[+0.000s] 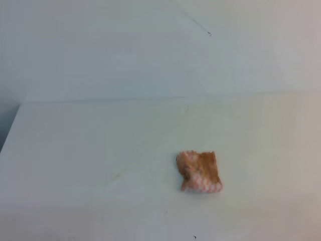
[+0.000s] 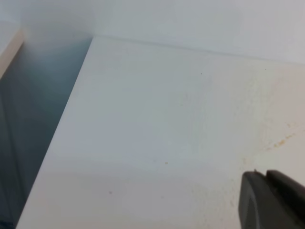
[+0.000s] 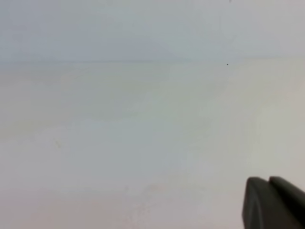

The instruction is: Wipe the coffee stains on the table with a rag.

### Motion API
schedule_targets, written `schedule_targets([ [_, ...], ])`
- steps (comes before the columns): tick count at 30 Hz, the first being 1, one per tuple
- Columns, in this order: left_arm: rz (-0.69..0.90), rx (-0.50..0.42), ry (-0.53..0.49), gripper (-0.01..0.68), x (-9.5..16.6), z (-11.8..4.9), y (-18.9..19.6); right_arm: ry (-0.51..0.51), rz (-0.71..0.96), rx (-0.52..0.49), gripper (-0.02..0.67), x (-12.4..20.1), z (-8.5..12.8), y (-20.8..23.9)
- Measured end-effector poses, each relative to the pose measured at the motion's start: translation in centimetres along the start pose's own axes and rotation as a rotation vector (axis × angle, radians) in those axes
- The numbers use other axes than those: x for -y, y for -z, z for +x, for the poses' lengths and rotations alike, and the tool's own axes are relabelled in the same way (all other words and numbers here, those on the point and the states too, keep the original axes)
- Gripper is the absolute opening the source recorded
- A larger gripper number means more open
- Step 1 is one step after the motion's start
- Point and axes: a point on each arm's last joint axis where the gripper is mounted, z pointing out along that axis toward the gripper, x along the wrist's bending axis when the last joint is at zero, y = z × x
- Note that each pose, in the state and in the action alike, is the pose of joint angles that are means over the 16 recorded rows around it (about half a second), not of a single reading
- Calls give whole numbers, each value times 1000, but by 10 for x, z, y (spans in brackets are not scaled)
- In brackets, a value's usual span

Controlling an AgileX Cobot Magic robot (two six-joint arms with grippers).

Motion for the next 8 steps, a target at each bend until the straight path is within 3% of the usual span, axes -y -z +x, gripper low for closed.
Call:
schedule_targets([
  [8,0,0,0,-1,0,0,0,20,1,-1,-3,1,0,0],
])
